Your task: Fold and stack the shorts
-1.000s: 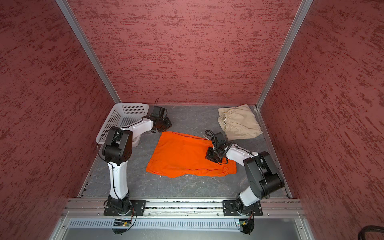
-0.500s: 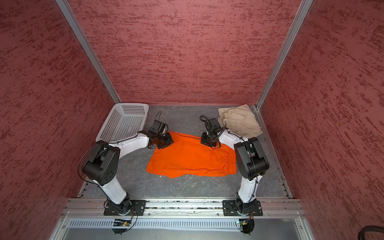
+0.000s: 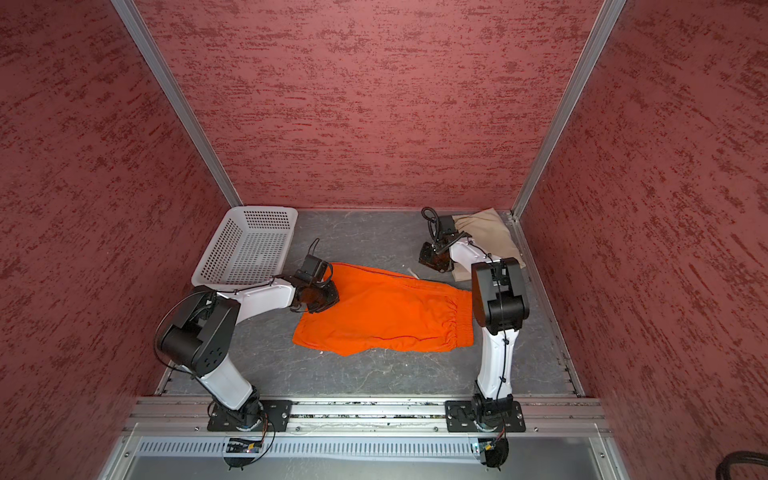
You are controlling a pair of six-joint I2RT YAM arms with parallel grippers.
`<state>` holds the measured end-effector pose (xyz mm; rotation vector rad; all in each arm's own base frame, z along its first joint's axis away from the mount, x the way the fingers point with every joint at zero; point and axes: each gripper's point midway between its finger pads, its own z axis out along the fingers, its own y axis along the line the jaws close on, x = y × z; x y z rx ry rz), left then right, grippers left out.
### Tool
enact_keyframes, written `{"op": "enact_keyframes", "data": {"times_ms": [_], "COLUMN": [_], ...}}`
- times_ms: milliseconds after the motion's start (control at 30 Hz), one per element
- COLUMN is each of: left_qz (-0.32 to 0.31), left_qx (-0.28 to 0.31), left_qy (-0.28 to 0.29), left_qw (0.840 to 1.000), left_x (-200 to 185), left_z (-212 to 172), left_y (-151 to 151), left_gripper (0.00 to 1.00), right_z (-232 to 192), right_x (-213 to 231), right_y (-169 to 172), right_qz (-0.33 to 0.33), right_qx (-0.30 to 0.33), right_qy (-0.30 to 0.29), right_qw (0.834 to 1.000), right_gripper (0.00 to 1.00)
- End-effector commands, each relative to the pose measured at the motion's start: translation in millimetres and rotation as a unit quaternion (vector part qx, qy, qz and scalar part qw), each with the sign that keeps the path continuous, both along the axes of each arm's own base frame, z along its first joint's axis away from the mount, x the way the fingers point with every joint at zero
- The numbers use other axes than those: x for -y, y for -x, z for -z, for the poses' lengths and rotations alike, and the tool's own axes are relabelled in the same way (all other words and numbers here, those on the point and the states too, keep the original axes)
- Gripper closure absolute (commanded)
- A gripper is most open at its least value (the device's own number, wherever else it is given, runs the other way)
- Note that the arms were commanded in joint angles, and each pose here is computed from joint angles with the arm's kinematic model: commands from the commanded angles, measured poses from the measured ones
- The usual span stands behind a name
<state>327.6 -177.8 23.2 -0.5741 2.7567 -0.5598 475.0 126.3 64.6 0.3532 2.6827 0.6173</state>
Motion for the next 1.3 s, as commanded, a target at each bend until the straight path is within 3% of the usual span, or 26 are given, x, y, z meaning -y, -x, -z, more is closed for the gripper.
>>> {"op": "enact_keyframes", "data": {"times_ms": [0, 167, 300, 600, 767, 933, 1100, 1267], "left_qz": [-0.003, 0.011, 0.037, 0.036, 0.019, 0.010, 0.019, 0.053], "left_qx": [-0.010, 0.036, 0.050, 0.001, -0.024, -0.021, 0.033, 0.105], "left_qy": [-0.023, 0.007, 0.037, -0.009, -0.035, -0.047, -0.042, -0.044], "left_qw": [1.000, 0.999, 0.997, 0.999, 0.999, 0.999, 0.998, 0.992], "left_x": [-11.0, 3.9, 28.4, 25.1, 2.5, -11.7, -11.2, 1.3], "left_z": [-3.3, -46.5, -62.1, -12.8, 9.8, 5.9, -28.8, -75.1], "left_y": [10.6, 4.4, 5.7, 20.1, 33.1, 38.0, 25.3, 8.8], "left_gripper": [0.73, 0.71, 0.76, 0.90, 0.91, 0.88, 0.74, 0.66], "right_z": [-45.8, -65.0, -55.7, 2.2, 30.6, 51.5, 43.2, 27.9], "right_x": [-1.4, 7.3, 6.5, 17.4, 15.4, -2.9, -39.9, -67.0], "right_y": [7.0, 59.3, 112.0, 188.4, 206.1, 218.1, 208.2, 185.9], "right_qz": [-0.019, -0.008, 0.009, 0.054, 0.061, 0.044, 0.023, -0.004], "right_qx": [0.039, 0.051, 0.039, -0.025, -0.050, -0.074, -0.056, -0.033], "right_qy": [-0.005, -0.018, -0.057, -0.071, -0.067, -0.060, -0.082, -0.079], "right_qw": [0.999, 0.998, 0.998, 0.996, 0.995, 0.994, 0.995, 0.996], "right_gripper": [0.68, 0.72, 0.74, 0.80, 0.81, 0.81, 0.80, 0.76]}}
